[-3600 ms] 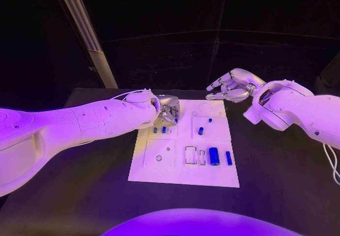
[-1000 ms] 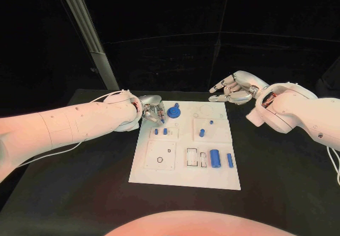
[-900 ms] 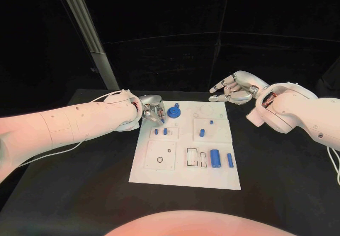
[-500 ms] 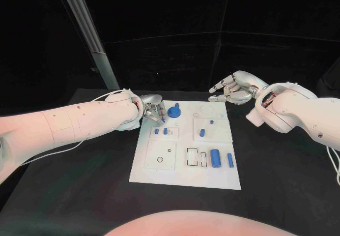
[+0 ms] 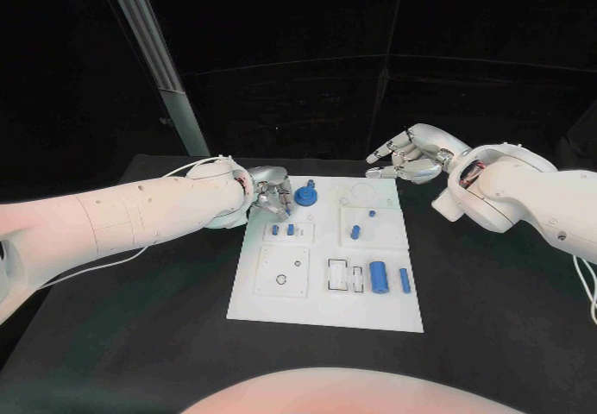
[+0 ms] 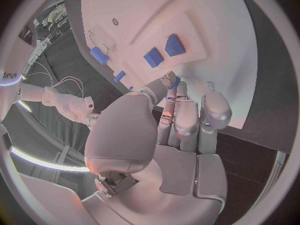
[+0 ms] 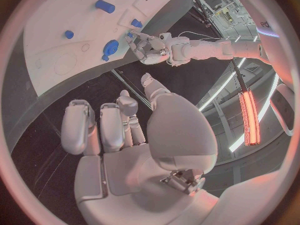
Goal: Assemble the parts on the task board
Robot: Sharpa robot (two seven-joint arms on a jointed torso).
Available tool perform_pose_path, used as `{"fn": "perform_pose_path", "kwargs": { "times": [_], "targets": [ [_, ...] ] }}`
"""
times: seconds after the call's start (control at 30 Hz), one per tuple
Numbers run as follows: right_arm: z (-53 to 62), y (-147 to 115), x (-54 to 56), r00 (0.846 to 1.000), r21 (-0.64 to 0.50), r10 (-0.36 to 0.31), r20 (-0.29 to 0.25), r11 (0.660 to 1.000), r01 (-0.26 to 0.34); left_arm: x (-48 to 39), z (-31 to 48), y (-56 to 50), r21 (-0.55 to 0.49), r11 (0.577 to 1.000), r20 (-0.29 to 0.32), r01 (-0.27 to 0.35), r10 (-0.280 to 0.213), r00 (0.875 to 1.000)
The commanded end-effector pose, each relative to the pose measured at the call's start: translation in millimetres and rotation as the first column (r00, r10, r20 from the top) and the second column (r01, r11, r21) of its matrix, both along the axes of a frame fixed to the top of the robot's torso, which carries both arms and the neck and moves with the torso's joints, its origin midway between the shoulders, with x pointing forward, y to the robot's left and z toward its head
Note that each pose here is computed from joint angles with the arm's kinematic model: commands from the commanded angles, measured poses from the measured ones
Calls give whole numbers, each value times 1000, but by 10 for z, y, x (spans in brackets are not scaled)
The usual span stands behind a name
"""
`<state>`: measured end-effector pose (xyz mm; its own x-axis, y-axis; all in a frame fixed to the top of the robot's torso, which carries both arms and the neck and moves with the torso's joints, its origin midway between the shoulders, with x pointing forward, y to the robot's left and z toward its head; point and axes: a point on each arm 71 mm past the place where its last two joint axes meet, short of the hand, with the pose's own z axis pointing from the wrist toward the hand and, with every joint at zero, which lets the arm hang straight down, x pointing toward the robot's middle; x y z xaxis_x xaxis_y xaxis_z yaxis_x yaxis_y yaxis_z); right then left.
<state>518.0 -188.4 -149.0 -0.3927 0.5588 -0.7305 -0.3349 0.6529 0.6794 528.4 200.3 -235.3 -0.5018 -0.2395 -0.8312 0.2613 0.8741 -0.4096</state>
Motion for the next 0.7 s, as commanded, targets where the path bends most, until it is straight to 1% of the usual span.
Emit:
{"fn": "perform_pose_path", "kwargs": {
  "times": [0.03, 0.4, 0.7],
  "targets": [
    [9, 13, -1, 1000, 3, 11, -1, 1000, -11, -9, -17, -20, 7, 1000, -20, 14, -14, 1000],
    [6, 2, 9, 1000, 1, 5, -2, 1000, -5, 7, -17, -2, 13, 1000, -14, -7, 7, 1000],
    [3, -31, 20, 1000, -2, -6, -2, 1000, 6, 9, 1, 45, 4, 1000, 8, -21, 21, 1000]
  ]
}}
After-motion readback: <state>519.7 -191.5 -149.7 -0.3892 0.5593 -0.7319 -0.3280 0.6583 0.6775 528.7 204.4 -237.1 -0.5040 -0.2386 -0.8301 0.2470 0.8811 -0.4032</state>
